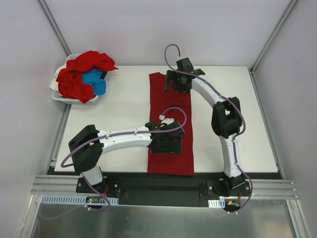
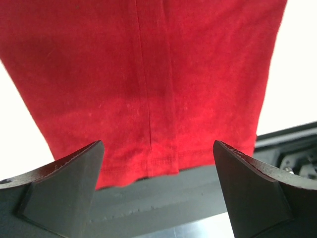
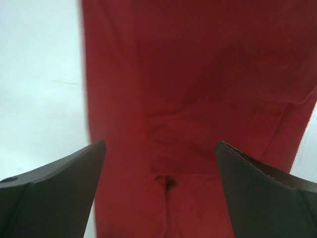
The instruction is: Fold and stack the t-shirts
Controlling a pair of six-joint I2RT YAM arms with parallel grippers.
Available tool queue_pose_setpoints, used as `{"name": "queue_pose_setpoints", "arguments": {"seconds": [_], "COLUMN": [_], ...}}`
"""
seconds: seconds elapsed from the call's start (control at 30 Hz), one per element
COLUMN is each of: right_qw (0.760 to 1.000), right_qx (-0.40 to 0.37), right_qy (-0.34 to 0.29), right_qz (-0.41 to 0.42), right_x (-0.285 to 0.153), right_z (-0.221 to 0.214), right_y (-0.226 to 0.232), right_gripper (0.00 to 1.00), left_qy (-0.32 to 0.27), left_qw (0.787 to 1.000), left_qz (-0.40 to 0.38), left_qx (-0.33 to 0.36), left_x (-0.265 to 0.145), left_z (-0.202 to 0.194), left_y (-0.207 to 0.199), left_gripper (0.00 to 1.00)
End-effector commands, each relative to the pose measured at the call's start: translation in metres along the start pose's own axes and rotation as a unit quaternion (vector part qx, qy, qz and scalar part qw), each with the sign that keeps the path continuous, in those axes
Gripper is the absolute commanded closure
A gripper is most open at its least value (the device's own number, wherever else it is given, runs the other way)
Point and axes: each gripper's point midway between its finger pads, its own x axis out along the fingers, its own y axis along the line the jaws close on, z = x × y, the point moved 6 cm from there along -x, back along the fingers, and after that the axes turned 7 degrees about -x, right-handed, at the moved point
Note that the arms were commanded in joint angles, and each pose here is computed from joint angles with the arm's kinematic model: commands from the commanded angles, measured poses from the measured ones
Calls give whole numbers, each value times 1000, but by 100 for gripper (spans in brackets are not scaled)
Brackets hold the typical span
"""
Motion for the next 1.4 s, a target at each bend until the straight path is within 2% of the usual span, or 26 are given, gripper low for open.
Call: {"name": "queue_pose_setpoints", "arguments": {"seconds": [0.0, 0.2, 0.47, 0.6, 0.7, 0.83, 0.93, 0.97, 1.07, 1.1, 1.17, 1.2, 1.23, 1.3, 1.33, 1.37], "right_qw": [999, 998, 996, 995, 996, 999, 998, 996, 991, 986, 983, 978, 984, 988, 993, 994], "right_qx": [-4, 6, 29, 40, 49, 42, 25, 16, -4, -10, -8, -6, 2, 18, 28, 42], "right_qy": [17, 33, 30, 23, 17, 1, -37, -70, -125, -157, -178, -202, -174, -148, -115, -97], "right_qz": [-27, -45, -76, -86, -77, -19, 33, 47, 53, 56, 52, 56, 48, 36, 25, 19], "right_x": [20, 52, 78, 86, 88, 75, 31, -3, -66, -111, -152, -192, -194, -207, -218, -220], "right_z": [-5, -14, -10, -5, 0, 19, 51, 70, 93, 101, 100, 99, 78, 50, 14, -4], "right_y": [-11, -20, -43, -56, -61, -48, -24, -12, -1, 5, 4, 6, -2, -12, -20, -24], "right_gripper": [4, 4, 4, 4, 4, 4, 4, 4, 4, 4, 4, 4, 4, 4, 4, 4], "left_qy": [22, 63, 96, 98, 105, 91, 61, 46, -18, -34, -42, -42, -54, -59, -77, -64], "left_qw": [1000, 997, 995, 995, 994, 995, 996, 996, 995, 994, 995, 995, 992, 992, 989, 989], "left_qz": [-6, -10, -1, -6, -6, -22, -52, -59, -79, -87, -83, -90, -110, -99, -113, -114], "left_qx": [17, 53, 10, 14, 18, 29, 37, 40, 54, 56, 30, 7, -9, -48, -63, -75], "left_x": [10, 34, 60, 64, 69, 58, 32, 22, -24, -44, -55, -61, -78, -78, -91, -89], "left_z": [-1, -1, 12, 19, 19, 26, 36, 40, 58, 61, 68, 69, 72, 75, 78, 73], "left_y": [-9, -20, -1, -2, -3, -9, -16, -17, -18, -13, 4, 11, 19, 46, 55, 66], "left_gripper": [7, 7, 8, 8, 8, 9, 10, 10, 9, 8, 8, 8, 9, 9, 10, 9]}}
